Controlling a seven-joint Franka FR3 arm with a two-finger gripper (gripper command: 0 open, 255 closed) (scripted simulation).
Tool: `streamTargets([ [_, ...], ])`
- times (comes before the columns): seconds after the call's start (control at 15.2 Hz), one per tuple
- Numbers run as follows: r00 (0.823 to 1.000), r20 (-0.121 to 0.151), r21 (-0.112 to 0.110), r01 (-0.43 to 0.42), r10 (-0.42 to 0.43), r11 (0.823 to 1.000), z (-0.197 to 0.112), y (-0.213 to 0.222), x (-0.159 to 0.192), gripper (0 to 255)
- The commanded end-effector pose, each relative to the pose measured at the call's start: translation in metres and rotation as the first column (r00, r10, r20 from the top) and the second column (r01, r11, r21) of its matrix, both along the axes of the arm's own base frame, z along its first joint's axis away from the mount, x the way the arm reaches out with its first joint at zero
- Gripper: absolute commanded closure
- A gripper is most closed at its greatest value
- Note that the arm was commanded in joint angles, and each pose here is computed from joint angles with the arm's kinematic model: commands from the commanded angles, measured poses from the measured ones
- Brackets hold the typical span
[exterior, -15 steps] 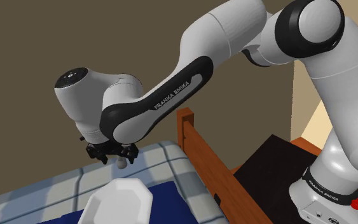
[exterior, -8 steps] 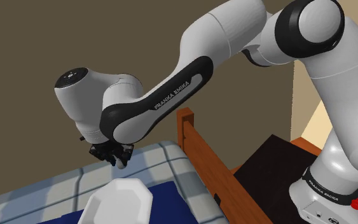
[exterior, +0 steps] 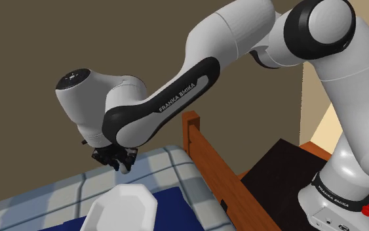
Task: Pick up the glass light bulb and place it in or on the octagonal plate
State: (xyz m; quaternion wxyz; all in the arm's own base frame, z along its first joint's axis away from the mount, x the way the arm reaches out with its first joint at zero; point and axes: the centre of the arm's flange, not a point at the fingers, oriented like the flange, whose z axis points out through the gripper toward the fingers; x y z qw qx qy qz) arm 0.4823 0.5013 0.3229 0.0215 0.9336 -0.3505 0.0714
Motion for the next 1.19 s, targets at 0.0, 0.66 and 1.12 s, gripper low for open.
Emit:
streamTargets([
  [0.0,1.0,0.0,0.0,0.0,0.0,1.0,0.008,0.0,0.0,255],
  [0.66,1.0,0.0,0.0,0.0,0.0,1.0,0.061,0.0,0.0,255],
  [1.12,1.0,0.0,0.0,0.0,0.0,1.0,0.082,0.013,-0.023,255],
])
